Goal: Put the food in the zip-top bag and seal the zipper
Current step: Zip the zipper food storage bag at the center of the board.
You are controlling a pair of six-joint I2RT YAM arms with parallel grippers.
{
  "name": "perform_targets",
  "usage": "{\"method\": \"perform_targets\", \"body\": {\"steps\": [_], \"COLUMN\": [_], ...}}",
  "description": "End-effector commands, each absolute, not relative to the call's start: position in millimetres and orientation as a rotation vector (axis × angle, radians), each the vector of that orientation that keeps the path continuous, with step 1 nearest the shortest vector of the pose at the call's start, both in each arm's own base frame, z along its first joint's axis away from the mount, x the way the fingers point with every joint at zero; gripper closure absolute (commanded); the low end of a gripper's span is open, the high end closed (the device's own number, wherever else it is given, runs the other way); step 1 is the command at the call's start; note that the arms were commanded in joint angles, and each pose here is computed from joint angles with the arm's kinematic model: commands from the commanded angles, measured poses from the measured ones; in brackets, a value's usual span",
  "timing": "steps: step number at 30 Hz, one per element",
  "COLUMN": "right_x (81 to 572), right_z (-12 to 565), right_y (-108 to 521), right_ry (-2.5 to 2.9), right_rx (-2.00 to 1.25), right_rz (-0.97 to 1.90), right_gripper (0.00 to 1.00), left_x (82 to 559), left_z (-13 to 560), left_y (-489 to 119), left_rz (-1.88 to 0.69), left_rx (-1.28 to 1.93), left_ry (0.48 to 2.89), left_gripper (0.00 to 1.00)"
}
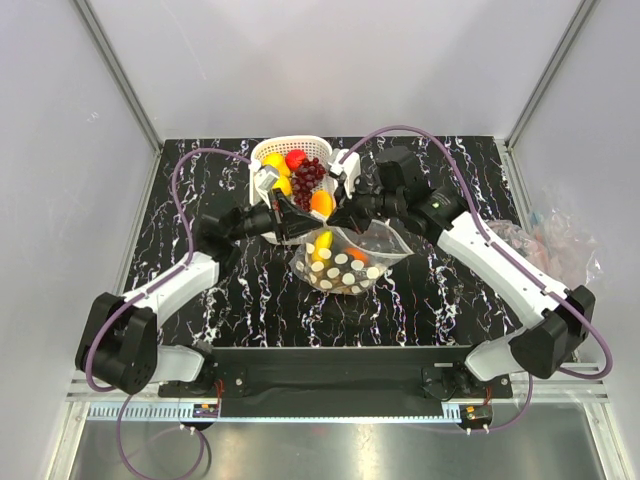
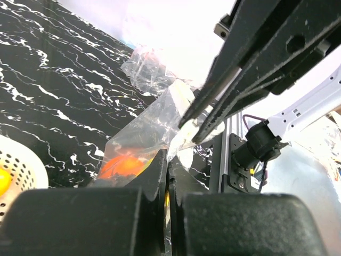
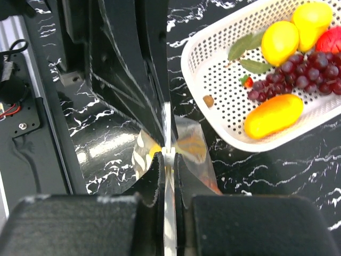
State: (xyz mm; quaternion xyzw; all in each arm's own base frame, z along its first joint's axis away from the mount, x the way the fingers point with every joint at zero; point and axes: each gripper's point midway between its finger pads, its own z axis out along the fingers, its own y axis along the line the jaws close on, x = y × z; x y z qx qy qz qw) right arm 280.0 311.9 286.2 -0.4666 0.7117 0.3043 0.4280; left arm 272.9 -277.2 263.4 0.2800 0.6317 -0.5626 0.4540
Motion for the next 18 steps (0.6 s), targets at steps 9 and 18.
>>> {"method": "perform_targets", "body": {"steps": [9, 18], "right_x": [265.5, 241.1], "right_z": [289.6, 277.7], "right_y": [281.3, 249.8], "right_ry": [1.881, 2.014], "right_rx": [-1.020, -0.904], "right_rz": [0.692, 0.659], "right_gripper": [1.00, 1.00], "left_x": [303.1, 330.3], "left_z": [278.3, 258.1], "left_y": [-254.9, -226.9], "left_rz": [-1.255, -1.155], "left_rx": [0.568, 0.355], "left_ry": [1.531, 1.621], "left_gripper": [1.00, 1.00]}}
